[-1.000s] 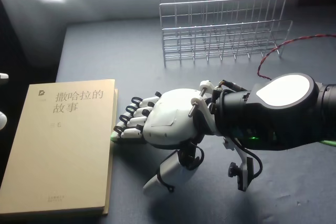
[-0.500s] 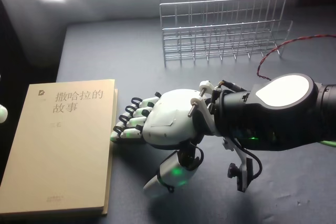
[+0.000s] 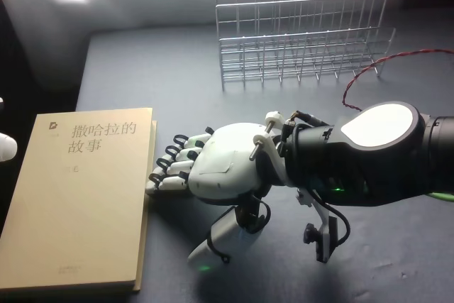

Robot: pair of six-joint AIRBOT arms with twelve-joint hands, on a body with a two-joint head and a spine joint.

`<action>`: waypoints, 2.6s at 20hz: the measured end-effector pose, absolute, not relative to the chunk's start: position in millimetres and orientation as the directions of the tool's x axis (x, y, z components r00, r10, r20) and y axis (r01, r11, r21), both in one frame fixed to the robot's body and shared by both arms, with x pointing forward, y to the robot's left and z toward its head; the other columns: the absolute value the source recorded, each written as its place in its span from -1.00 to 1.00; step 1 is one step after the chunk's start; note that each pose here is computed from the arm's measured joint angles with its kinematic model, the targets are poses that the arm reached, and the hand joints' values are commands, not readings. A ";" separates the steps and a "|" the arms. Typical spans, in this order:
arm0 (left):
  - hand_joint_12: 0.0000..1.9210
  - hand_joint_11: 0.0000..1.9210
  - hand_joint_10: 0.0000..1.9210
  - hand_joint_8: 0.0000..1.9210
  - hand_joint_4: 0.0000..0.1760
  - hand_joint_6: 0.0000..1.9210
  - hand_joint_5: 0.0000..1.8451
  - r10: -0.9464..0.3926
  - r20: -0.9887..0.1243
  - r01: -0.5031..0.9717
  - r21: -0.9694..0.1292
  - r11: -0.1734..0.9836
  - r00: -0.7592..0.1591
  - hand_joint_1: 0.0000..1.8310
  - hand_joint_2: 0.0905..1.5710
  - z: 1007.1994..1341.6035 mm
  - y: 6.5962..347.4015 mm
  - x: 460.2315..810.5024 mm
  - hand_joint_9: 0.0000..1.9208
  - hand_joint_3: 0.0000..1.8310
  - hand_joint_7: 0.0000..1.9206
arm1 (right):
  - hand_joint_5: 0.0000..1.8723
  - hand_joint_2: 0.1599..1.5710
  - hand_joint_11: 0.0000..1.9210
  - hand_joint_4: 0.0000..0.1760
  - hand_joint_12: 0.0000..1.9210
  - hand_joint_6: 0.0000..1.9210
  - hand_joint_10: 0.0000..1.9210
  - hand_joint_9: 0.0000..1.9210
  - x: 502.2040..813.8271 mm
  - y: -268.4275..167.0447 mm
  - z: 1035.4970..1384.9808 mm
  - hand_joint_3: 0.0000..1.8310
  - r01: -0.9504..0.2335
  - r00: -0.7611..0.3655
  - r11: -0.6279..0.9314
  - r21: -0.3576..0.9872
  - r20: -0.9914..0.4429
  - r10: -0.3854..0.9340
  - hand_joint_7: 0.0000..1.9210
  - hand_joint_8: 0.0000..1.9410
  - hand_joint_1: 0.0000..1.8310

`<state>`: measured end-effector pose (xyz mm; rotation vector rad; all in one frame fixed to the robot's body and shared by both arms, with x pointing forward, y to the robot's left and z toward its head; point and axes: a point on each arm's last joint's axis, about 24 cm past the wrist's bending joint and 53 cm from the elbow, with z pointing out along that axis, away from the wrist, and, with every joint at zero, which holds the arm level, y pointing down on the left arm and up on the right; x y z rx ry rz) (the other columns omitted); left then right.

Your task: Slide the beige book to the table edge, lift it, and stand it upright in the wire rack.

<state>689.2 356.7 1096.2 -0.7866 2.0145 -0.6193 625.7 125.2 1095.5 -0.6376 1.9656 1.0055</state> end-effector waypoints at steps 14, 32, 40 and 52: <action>-1.00 -1.00 -1.00 -1.00 -0.23 -1.00 -1.00 -0.767 -0.505 -0.327 -0.703 0.632 -0.396 -0.74 0.46 1094.6 364.8 693.8 -1.00 -1.00 -1.00 | -0.96 0.31 -1.00 -1.00 -0.77 -1.00 -1.00 -0.96 626.2 125.5 1095.3 -1.00 -0.720 -0.536 0.556 0.415 -0.841 -0.067 -0.96 -1.00 -0.81; -0.99 -0.99 -1.00 -1.00 -0.28 -1.00 -1.00 -0.929 -0.266 -0.426 -0.831 0.357 -0.259 -0.66 0.44 1065.9 381.4 692.0 -1.00 -1.00 -1.00 | -0.97 0.28 -0.99 -1.00 -0.96 -1.00 -1.00 -0.98 642.8 89.9 1103.4 -1.00 -0.706 -0.528 0.583 0.402 -0.847 -0.055 -0.97 -1.00 -0.83; -0.99 -1.00 -1.00 -1.00 -0.31 -1.00 -1.00 -0.985 -0.067 -0.481 -0.866 0.138 -0.161 -0.40 0.31 1037.2 390.7 686.7 -1.00 -1.00 -1.00 | -0.96 0.29 -1.00 -1.00 -0.96 -1.00 -1.00 -0.97 626.3 21.6 1125.5 -1.00 -0.728 -0.503 0.577 0.370 -0.860 -0.083 -0.97 -1.00 -0.83; -0.99 -0.99 -1.00 -1.00 -0.19 -1.00 -1.00 -0.990 0.087 -0.481 -0.876 -0.022 -0.113 -0.09 0.20 1027.9 379.7 688.3 -1.00 -1.00 -1.00 | -0.99 0.29 -1.00 -1.00 -1.00 -1.00 -1.00 -1.00 591.1 -104.7 1170.0 -1.00 -0.729 -0.490 0.590 0.346 -0.866 -0.097 -0.98 -1.00 -0.79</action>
